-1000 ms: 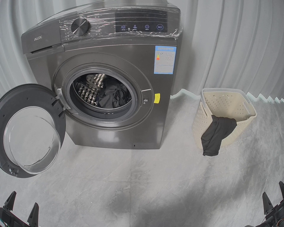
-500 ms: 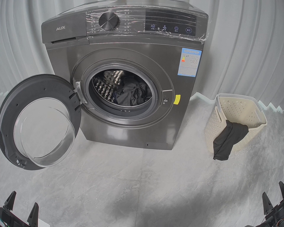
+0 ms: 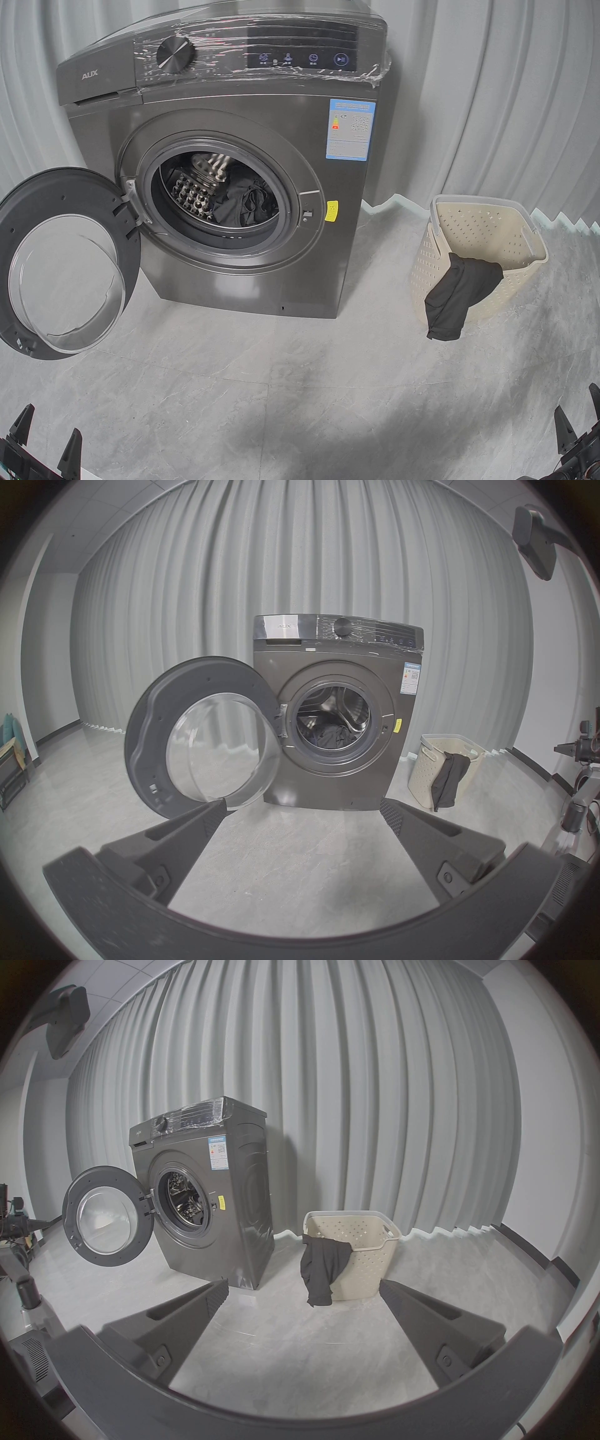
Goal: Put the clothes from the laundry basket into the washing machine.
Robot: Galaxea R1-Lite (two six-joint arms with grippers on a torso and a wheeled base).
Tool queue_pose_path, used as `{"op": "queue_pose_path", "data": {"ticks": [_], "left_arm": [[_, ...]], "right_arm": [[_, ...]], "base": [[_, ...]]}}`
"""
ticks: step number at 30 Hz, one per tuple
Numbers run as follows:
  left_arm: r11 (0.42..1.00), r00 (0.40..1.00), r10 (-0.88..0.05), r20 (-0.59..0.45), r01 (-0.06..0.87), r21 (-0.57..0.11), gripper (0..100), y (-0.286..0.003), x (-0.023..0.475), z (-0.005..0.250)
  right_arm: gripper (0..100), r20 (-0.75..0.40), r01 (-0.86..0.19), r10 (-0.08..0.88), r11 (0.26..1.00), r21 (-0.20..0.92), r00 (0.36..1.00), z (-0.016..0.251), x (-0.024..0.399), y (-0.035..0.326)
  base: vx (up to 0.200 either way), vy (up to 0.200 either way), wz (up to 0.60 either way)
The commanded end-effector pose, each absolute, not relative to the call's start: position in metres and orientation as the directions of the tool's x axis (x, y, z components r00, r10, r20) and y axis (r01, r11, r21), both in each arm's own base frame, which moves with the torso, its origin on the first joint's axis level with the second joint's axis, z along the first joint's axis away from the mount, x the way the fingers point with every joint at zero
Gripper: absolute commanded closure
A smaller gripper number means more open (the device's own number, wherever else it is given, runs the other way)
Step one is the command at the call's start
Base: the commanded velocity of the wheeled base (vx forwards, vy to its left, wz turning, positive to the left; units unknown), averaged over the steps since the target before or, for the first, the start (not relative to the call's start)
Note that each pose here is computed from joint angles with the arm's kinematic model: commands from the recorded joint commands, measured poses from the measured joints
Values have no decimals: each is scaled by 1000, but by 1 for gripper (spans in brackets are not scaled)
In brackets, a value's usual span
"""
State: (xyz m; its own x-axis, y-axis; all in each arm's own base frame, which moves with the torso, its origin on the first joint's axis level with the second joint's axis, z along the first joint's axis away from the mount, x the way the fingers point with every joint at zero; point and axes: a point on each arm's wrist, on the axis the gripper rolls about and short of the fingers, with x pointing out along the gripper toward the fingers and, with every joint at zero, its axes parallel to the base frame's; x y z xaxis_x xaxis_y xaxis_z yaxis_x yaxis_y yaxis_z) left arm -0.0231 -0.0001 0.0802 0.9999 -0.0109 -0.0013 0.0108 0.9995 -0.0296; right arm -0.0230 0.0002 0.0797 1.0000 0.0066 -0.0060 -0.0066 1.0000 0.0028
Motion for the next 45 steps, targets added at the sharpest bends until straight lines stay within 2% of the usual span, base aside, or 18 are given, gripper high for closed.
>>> {"op": "queue_pose_path", "data": {"ticks": [1, 45], "left_arm": [[1000, 1000, -12, -3, 12, -29, 0, 0, -23, 75], [999, 1000, -11, -5, 11, -34, 0, 0, -23, 75]], "right_arm": [[0, -17, -6, 6, 1000, 2, 1000, 76, -22, 0], [0, -15, -8, 8, 1000, 2, 1000, 76, -22, 0]], "base": [[0, 0, 0], [0, 0, -82]]}}
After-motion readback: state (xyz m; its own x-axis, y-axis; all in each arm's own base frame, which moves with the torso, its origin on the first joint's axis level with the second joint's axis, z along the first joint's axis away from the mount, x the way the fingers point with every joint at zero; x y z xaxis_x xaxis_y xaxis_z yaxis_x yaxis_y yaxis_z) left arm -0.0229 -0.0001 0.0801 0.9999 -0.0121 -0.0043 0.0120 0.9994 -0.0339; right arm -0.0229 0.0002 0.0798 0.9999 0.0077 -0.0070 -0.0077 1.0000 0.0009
